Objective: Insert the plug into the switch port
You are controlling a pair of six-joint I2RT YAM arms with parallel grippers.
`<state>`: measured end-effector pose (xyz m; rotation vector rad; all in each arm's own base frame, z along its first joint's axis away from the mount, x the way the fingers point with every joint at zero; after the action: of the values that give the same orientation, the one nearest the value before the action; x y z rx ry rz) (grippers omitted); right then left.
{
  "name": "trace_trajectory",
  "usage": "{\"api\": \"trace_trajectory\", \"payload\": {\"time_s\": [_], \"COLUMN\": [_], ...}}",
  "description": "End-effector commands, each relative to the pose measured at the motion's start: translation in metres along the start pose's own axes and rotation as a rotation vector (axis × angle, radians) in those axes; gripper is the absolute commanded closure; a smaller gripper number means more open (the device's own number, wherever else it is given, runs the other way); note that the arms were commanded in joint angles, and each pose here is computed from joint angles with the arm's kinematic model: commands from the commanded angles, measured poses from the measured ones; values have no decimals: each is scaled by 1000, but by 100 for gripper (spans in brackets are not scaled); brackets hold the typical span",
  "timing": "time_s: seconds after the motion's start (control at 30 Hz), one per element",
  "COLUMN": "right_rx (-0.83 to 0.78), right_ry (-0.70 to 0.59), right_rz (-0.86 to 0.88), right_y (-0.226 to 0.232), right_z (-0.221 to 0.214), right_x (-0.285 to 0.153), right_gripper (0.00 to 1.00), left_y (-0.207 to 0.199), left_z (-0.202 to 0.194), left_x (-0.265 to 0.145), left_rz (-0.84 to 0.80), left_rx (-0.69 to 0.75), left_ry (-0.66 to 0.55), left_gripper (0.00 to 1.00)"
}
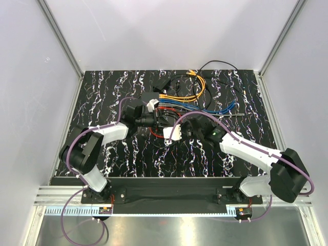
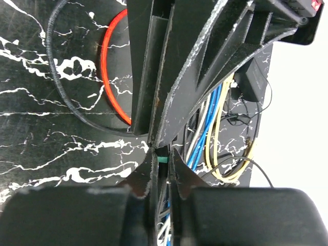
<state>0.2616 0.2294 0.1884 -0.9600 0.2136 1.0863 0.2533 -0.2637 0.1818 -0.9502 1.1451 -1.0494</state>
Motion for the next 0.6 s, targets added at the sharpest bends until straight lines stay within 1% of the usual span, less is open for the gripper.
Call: {"api": "trace_trajectory", "payload": {"time_s": [0.0,0.03,0.07,0.1,0.13,0.17,0.23,0.27,0.33,0.37,0.43,0.47,0.5,0.57], "right_rx": [-14,-3,20,42,71,117,183,236,333,384,476,493,513,530], "right_ry": [-68,-45,-32,-21,12,1,17,-13,1,-61,-67,-99,-147,-192], "right_rz": [-8,16,27,39,75,83,119,139,169,211,276,297,355,419], "right_y": [-3,1,1,2,6,3,2,-2,-11,-17,-22,-28,-25,-21], "right_z": [18,14,14,14,10,15,9,14,1,10,-2,3,8,12], "right_x": [-6,-7,-7,-8,-11,-14,-22,-27,-36,-42,-49,-52,-51,-50], "right_gripper": [84,61,50,45,41,39,39,41,43,44,48,50,51,51], "left_y": [-8,-10,-6,-5,-5,-1,0,2,4,4,2,0,-3,-6], "left_z": [2,3,0,-2,1,-5,-3,-7,-9,-10,-12,-13,-13,-15], "left_x": [1,1,0,-1,-2,-4,-6,-10,-13,-15,-16,-18,-18,-19], "left_rz": [-30,-31,-11,1,5,36,77,103,134,129,126,119,107,91], "left_rx": [127,151,183,201,278,270,347,404,475,555,635,718,760,860], "left_ry": [17,29,50,63,72,103,114,141,149,160,167,179,182,190], "left_gripper": [100,100,100,100,100,100,100,100,100,100,100,100,100,100]}}
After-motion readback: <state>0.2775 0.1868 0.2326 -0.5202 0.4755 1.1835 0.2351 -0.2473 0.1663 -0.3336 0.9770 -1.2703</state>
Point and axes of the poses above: each gripper's point midway between its finger pads, its own x axis out along the fingers, its own y axis along the line the jaws close on, z = x × y, the point moved 6 cm from there along -x, back along the fingers, and after that the axes turned 15 degrees about x, right-handed, at the moved point
